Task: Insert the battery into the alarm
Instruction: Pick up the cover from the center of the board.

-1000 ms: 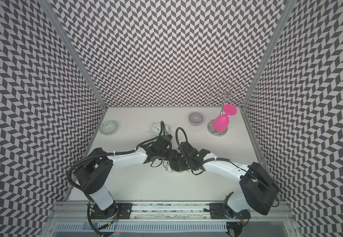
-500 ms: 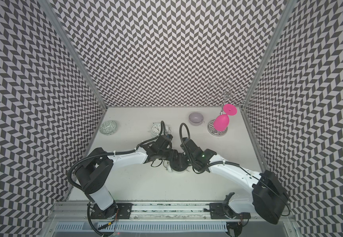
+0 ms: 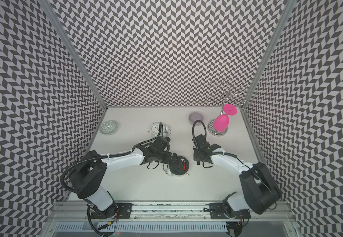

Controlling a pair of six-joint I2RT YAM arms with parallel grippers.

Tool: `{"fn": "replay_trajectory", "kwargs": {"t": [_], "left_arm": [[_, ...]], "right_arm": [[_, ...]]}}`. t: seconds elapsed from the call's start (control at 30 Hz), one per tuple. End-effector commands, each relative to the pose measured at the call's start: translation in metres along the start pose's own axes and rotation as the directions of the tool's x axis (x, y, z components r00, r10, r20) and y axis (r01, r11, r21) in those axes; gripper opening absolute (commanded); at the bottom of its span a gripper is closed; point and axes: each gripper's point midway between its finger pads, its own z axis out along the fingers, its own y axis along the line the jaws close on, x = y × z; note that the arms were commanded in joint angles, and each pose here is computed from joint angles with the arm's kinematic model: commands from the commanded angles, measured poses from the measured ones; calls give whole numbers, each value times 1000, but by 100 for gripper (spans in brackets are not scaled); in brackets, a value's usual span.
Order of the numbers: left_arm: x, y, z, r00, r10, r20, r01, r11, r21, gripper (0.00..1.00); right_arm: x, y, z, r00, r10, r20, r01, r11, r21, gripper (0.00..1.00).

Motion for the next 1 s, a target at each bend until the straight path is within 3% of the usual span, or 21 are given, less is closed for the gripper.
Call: {"fn": "replay_trajectory", "kwargs": {"t": [0.0, 0.23, 0.43, 0.97], "left_arm": [[-18, 7, -29, 996, -27, 89, 26, 1000, 10, 99], [-27, 35, -63, 972, -87, 219, 77, 996, 51, 99], [-22, 50, -60, 974, -98, 206, 94, 995, 29, 99], [-21, 50, -57, 973, -99, 207, 93, 995, 38, 99]], "right_arm": [[-4, 9, 2, 1000, 2, -17, -3, 999, -33, 19], [0, 15, 11, 999, 2, -49, -5, 999, -52, 18], [1, 19, 15, 998, 6, -61, -10, 998, -67, 17], [5, 16, 17, 997, 6, -81, -10, 999, -50, 1]]}}
